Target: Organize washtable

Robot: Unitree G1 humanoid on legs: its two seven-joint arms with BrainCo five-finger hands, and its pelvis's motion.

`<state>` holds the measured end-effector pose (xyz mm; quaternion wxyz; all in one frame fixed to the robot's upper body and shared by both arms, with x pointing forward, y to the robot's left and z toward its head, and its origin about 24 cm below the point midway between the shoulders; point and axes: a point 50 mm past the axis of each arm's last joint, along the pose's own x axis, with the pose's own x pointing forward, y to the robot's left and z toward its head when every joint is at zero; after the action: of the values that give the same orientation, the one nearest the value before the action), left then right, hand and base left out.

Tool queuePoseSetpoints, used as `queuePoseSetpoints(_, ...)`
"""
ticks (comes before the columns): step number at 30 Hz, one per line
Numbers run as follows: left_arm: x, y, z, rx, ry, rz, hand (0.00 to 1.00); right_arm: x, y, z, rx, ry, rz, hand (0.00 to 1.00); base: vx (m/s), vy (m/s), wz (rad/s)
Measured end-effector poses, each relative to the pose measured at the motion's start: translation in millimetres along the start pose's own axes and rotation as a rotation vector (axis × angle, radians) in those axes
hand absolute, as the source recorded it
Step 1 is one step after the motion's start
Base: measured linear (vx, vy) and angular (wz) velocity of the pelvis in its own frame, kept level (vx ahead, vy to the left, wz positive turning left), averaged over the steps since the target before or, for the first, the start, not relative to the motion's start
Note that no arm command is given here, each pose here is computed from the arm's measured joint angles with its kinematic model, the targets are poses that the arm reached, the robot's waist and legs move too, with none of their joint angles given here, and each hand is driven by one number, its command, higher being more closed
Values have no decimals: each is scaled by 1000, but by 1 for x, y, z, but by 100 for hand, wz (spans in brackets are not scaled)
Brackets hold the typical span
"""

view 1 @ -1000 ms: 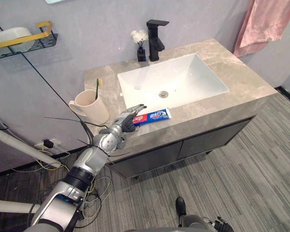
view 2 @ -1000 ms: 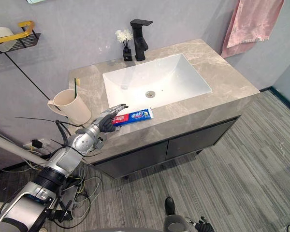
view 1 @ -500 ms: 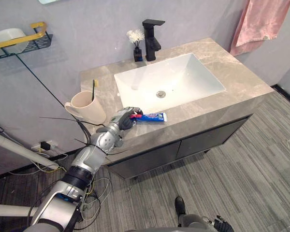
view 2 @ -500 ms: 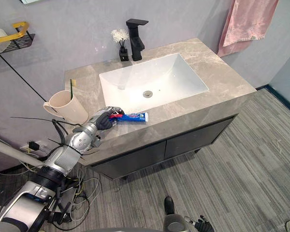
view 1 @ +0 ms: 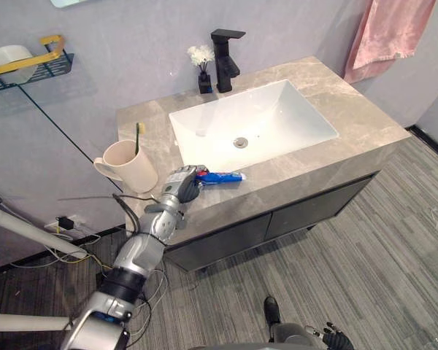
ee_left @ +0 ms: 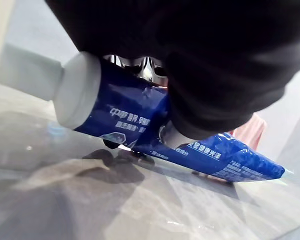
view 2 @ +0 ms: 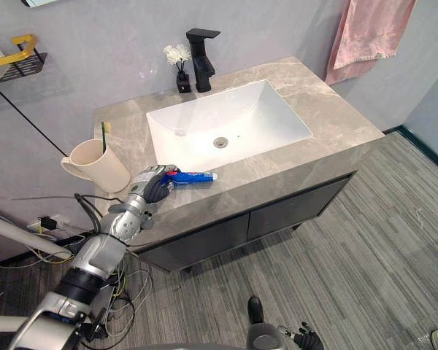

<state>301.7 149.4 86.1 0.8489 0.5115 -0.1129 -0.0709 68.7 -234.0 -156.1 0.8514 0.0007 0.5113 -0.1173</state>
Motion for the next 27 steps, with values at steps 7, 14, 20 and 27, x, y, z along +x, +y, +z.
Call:
queuePoseSetpoints(7, -21, 9, 17, -119, -7, 166, 100, -27, 0, 50, 158, -361, -19, 0, -18, 6, -26)
queuePoseSetpoints(14, -30, 46, 62, -186, -226, 409, 100, -105, -32, 161, 273, -1017, -149, 0, -70, 6, -27)
queuePoseSetpoints(20, -33, 52, 72, -203, -295, 465, 100, -221, -34, 227, 384, -1716, -66, 0, -98, -13, -7)
queuePoseSetpoints(27, -30, 45, 104, -296, -436, 462, 100, -258, 8, 243, 713, -1911, 526, 0, -4, 3, 2)
